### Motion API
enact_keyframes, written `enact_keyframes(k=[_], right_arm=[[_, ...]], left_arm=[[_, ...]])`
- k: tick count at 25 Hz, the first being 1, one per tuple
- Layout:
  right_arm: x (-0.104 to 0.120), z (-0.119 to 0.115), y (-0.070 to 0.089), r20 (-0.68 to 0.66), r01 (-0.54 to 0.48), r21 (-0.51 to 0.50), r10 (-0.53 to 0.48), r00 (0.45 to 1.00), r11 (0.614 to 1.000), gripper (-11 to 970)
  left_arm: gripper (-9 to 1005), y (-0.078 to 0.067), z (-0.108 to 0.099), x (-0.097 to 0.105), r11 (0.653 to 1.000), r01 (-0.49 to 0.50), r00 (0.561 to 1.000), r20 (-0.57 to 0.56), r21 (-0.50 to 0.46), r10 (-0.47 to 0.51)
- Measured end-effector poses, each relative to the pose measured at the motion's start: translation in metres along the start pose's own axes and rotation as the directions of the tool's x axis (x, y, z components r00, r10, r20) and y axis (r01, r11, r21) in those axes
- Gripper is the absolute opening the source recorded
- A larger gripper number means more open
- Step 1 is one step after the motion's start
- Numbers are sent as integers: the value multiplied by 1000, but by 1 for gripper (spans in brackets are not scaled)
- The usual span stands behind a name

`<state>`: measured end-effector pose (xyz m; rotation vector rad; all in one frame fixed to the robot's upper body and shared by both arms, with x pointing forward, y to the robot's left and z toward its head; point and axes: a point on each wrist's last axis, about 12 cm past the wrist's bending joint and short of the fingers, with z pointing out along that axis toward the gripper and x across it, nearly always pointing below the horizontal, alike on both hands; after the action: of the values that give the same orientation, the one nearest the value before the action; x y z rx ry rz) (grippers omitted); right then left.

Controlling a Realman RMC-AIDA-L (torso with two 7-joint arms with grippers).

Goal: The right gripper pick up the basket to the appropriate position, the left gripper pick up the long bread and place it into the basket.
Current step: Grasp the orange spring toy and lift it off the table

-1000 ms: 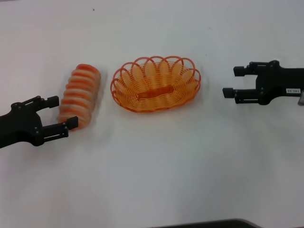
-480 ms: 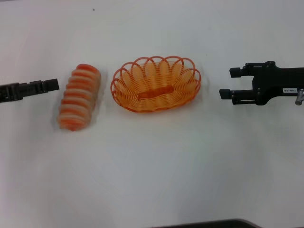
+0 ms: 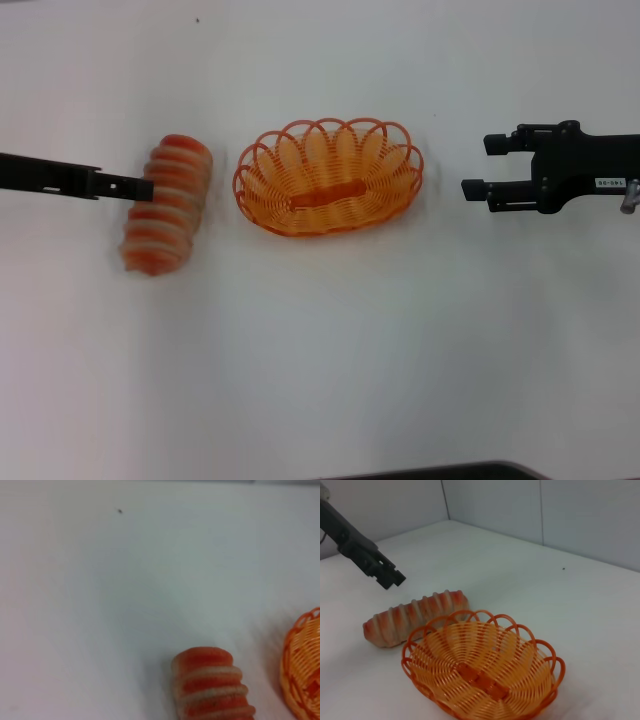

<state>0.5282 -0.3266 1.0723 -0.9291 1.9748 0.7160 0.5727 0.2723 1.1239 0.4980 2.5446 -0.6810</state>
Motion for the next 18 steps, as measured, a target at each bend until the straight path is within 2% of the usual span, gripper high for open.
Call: enact_keyframes(k=[5,10,18], right_arm=[[-1,0,0,5,-2,2,2,1000,1000,778],[-1,0,-1,5,-4,5,4,1000,1000,777],[1,-1,0,4,-11,11,10,1000,1000,777]], left_arm=[[854,-29,22,-15,995,-70,995,-69,-64,66],[854,-38,30,-19,992,-95,992,-88,-81,88],[854,-38,35,-20,986,-105,991,-94,-130,93]])
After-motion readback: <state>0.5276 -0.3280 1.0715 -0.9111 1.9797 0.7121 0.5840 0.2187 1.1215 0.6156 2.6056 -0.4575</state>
